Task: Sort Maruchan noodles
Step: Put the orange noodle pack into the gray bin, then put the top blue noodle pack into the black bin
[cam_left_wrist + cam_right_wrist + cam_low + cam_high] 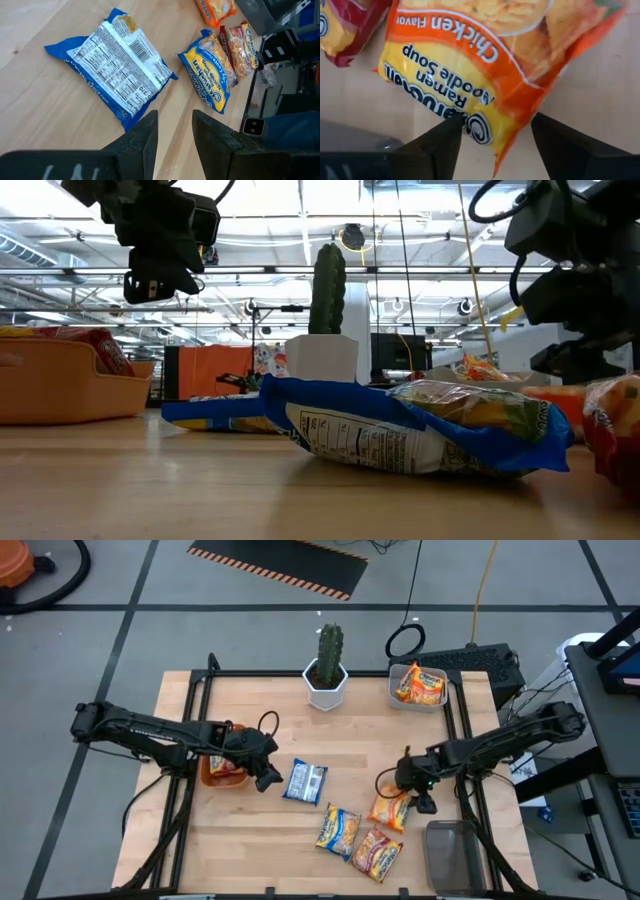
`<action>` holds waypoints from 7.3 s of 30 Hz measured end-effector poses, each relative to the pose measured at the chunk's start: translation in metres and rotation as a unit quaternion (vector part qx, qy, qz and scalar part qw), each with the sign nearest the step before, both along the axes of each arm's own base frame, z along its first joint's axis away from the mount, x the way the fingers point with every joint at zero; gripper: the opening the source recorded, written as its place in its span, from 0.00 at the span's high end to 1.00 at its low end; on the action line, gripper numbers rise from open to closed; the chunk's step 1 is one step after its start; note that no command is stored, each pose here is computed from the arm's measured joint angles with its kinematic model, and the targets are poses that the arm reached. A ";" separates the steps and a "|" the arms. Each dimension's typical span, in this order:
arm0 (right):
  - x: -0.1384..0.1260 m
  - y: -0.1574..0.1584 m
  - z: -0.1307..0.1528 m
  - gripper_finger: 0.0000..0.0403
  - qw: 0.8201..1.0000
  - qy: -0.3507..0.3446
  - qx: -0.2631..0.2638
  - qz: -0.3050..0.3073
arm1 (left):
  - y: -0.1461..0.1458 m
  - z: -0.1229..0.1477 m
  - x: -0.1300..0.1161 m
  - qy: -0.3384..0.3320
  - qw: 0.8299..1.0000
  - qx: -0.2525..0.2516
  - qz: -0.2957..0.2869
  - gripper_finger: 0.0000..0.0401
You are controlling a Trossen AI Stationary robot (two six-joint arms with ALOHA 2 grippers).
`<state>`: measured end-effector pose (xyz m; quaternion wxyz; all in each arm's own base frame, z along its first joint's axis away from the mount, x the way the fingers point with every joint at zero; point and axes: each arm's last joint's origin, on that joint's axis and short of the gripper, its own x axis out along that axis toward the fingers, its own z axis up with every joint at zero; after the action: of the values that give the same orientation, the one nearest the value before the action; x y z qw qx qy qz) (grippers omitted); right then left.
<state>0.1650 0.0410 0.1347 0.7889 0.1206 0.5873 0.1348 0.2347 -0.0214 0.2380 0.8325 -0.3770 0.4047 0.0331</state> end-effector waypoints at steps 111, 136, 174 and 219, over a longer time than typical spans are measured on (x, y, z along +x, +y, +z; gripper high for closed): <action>-0.075 -0.257 0.106 0.98 0.861 -0.019 -0.096 -0.499 | 0.014 -0.002 -0.001 -0.002 0.994 0.107 0.021 0.69; -0.078 -0.188 0.169 0.58 0.808 -0.151 -0.079 -0.564 | 0.006 -0.026 0.016 0.002 0.973 0.184 -0.140 0.58; -0.020 -0.095 0.209 0.58 0.804 -0.294 0.108 -0.505 | -0.039 -0.096 0.040 0.112 0.970 0.128 -0.175 0.39; -0.014 -0.116 0.202 0.58 0.853 -0.312 -0.047 -0.417 | -0.049 -0.124 0.018 0.008 0.982 0.166 -0.090 0.40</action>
<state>0.1508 -0.0746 0.3364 0.9177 0.2683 0.2107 -0.2037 0.2531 -0.0705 0.1142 0.8800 -0.1951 0.4322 0.0281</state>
